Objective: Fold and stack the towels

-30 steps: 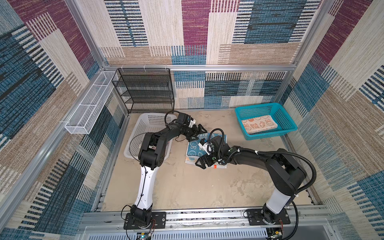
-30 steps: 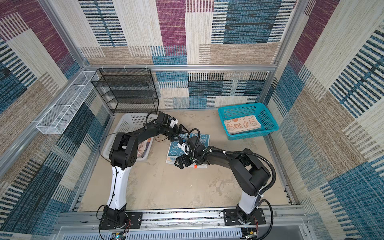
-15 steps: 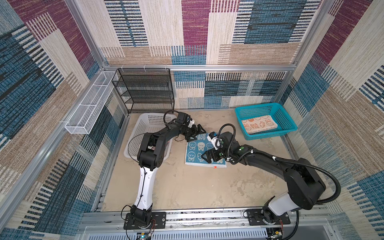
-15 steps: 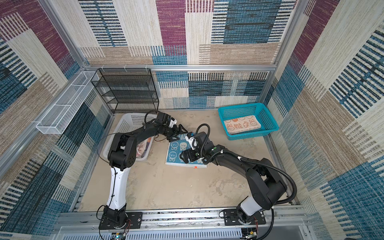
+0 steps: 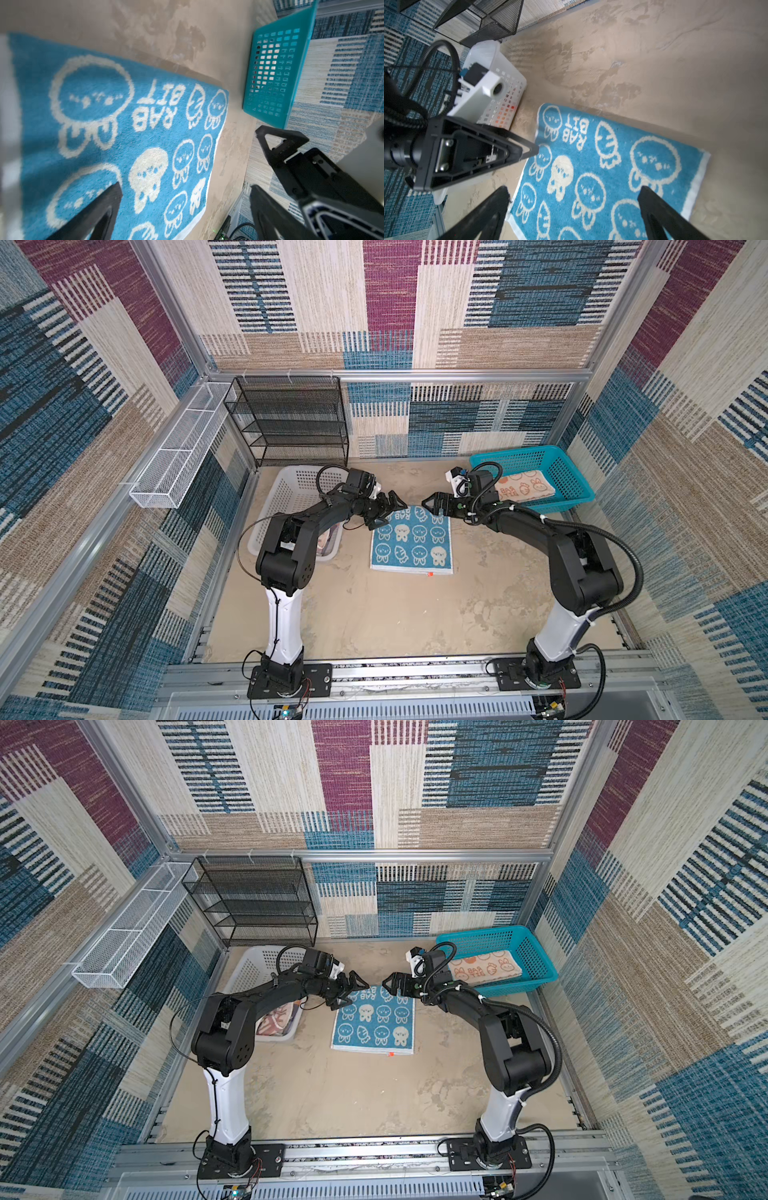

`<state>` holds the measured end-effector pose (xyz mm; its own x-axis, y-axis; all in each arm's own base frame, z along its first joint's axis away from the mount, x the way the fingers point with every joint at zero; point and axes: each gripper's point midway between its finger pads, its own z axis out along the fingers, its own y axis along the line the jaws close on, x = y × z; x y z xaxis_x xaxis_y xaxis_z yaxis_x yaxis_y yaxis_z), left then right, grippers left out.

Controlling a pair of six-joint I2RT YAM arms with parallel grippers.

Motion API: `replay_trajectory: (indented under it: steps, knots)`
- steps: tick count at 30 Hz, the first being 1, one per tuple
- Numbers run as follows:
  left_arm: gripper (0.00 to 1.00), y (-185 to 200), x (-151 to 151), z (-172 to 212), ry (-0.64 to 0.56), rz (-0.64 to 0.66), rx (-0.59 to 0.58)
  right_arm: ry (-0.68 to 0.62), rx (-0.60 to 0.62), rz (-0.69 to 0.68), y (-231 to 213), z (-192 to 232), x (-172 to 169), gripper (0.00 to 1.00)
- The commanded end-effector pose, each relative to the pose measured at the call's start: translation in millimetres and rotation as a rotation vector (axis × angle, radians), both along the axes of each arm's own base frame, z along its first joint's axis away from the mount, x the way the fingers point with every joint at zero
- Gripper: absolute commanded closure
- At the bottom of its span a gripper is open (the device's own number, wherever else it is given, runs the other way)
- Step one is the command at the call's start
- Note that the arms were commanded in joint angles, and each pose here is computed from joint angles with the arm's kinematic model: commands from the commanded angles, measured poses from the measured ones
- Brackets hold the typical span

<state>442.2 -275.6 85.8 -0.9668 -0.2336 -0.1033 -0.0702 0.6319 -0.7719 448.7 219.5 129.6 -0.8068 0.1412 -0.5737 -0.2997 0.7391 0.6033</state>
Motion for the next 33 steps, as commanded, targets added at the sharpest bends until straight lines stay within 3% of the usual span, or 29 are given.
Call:
replay_trajectory:
  steps: [1, 9, 17, 26, 33]
  knots:
    - [0.01, 2, 6, 0, -0.031, 0.045, -0.007, -0.007, 0.095, 0.050, 19, 5, 16, 0.01]
    - [0.01, 5, -26, -26, 0.007, 0.027, 0.032, 0.076, 0.051, 0.048, 17, -52, 37, 0.01]
    - [0.01, 9, -56, -43, 0.023, 0.010, 0.097, 0.100, -0.007, 0.001, -8, -79, 47, 0.01]
    - [0.01, -3, -92, -52, 0.044, -0.028, 0.125, 0.119, 0.024, 0.040, -6, -77, 24, 0.01]
    - [0.01, -10, -89, 2, -0.060, -0.014, 0.102, 0.043, 0.048, 0.081, -1, -35, 11, 0.01]
